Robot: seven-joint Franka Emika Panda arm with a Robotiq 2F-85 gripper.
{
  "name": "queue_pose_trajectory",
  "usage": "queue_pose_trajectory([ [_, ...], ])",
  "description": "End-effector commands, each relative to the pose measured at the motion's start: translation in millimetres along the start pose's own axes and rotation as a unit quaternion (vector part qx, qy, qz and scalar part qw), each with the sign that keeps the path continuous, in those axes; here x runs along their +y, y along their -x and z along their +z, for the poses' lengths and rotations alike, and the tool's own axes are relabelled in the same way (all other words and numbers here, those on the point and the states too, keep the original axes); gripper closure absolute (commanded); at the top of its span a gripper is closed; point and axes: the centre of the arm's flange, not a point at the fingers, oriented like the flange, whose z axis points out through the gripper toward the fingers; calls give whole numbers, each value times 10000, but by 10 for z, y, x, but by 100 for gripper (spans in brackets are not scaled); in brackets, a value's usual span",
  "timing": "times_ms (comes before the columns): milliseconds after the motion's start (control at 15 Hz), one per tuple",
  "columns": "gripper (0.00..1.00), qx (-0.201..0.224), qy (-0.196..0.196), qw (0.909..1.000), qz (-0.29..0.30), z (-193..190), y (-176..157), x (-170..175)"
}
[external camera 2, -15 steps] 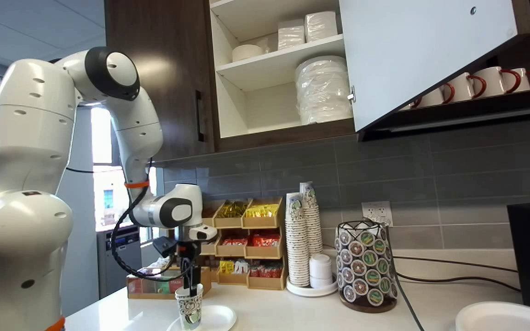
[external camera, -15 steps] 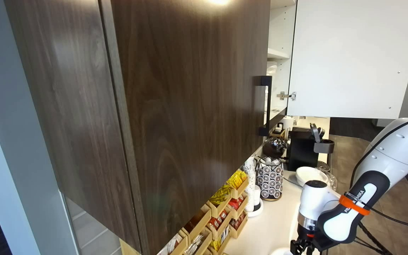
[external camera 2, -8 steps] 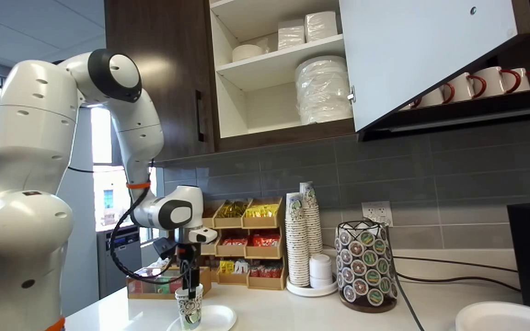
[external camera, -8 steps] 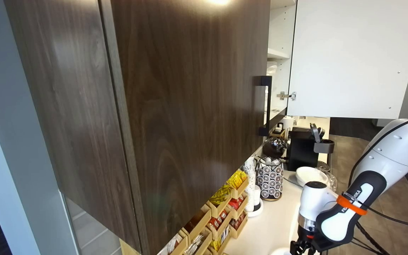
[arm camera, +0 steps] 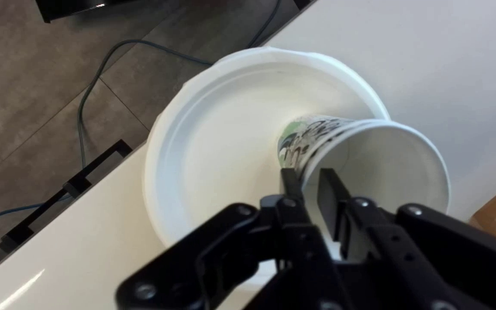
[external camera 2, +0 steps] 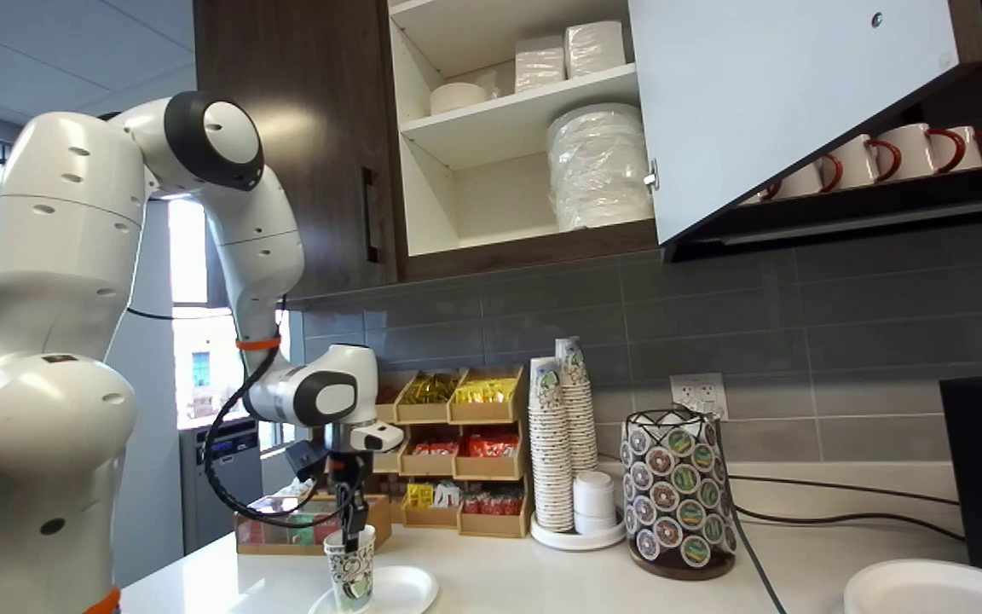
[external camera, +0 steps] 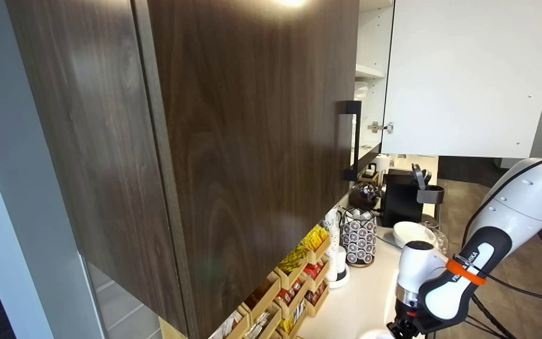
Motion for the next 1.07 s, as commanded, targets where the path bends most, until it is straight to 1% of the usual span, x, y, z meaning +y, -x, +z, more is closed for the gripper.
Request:
queue_pose_trajectory([
  [0, 100, 69, -51, 10000, 26, 44, -13, 8],
  [333, 99, 107, -83, 9999, 82, -24, -35, 23],
  [533, 99, 136, -292, 9992, 232, -125, -53, 23],
  [667, 99, 109, -562, 9977, 367, -203, -69, 48],
  [800, 99, 142, -630, 9969, 454, -264, -82, 66],
  [933, 99, 185, -569, 9970, 500, -306, -88, 85],
  [1000, 92, 209, -530, 9971, 507, -321, -97, 92],
])
